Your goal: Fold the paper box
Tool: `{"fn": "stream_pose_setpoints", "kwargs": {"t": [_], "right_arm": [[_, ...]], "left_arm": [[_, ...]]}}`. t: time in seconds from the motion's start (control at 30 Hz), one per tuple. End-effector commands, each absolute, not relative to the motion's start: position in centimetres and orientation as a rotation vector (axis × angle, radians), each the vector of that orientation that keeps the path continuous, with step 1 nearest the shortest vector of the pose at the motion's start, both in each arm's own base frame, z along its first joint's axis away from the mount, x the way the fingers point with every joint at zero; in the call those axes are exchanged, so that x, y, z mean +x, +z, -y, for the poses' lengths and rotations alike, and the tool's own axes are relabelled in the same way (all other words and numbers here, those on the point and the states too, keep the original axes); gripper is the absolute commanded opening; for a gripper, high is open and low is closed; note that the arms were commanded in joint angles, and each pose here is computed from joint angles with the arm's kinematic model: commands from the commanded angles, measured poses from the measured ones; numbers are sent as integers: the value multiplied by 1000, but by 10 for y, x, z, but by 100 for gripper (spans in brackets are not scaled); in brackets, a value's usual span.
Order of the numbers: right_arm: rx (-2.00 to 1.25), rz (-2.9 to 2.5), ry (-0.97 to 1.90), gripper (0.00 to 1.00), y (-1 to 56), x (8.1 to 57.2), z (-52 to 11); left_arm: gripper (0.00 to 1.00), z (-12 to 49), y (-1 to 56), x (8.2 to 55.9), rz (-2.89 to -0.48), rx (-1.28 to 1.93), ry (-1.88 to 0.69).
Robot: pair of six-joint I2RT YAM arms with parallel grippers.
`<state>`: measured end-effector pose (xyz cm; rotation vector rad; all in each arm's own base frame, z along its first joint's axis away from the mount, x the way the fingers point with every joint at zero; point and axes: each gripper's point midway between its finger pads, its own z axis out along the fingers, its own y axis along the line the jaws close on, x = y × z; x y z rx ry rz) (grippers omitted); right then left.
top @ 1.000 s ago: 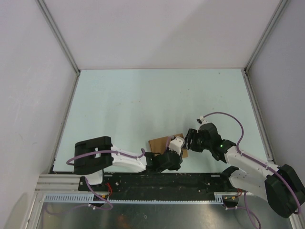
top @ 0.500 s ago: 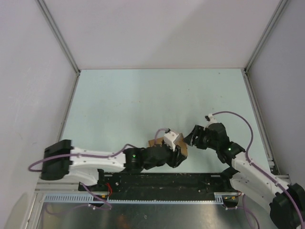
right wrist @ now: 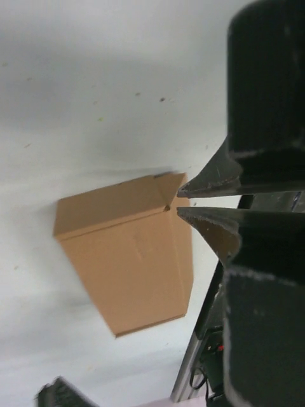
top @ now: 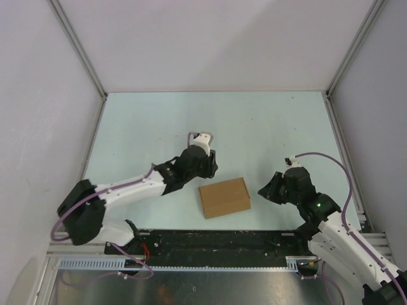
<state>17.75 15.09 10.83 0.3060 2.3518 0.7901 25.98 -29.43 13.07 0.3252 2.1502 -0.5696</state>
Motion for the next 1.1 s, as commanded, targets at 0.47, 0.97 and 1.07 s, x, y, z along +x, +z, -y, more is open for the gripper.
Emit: {"fn": "stream_pose_setpoints", "kwargs": {"t": [0.47,0.97,1.07], "right_arm": [[396,-2497,664,0,80,144,-172],[390,-2585,622,0,45,155,-193],[401,-2598,601,0,41,155,-189]], "left_arm": [[41,350,75,300,-2313,598,-559],[39,361,39,246,-2406,718,-610],[38,360,33,237,-2429,723,-613]]}}
